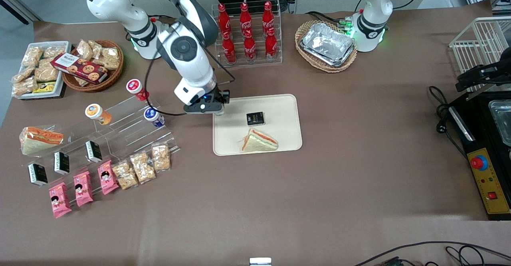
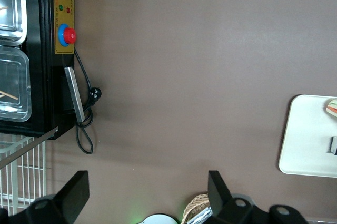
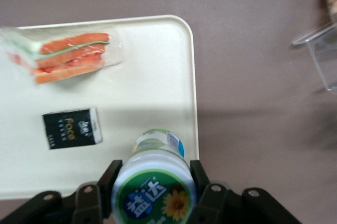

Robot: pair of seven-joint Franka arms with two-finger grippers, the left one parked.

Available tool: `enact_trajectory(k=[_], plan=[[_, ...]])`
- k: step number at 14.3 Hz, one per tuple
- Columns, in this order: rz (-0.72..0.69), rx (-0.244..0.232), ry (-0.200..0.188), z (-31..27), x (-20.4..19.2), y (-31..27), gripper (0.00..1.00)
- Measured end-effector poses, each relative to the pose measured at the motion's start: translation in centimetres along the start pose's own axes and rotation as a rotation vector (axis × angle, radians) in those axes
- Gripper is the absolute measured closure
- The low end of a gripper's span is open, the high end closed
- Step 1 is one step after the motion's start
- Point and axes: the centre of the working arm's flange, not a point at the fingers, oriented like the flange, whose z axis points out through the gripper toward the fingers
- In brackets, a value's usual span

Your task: Place green gum on tray

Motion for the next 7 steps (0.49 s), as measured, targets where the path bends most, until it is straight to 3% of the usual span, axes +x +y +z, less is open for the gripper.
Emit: enact_trajectory(k=[7], plan=[[0.005,-0.041,0.046,9.6,-1.2,-1.5,0.42]])
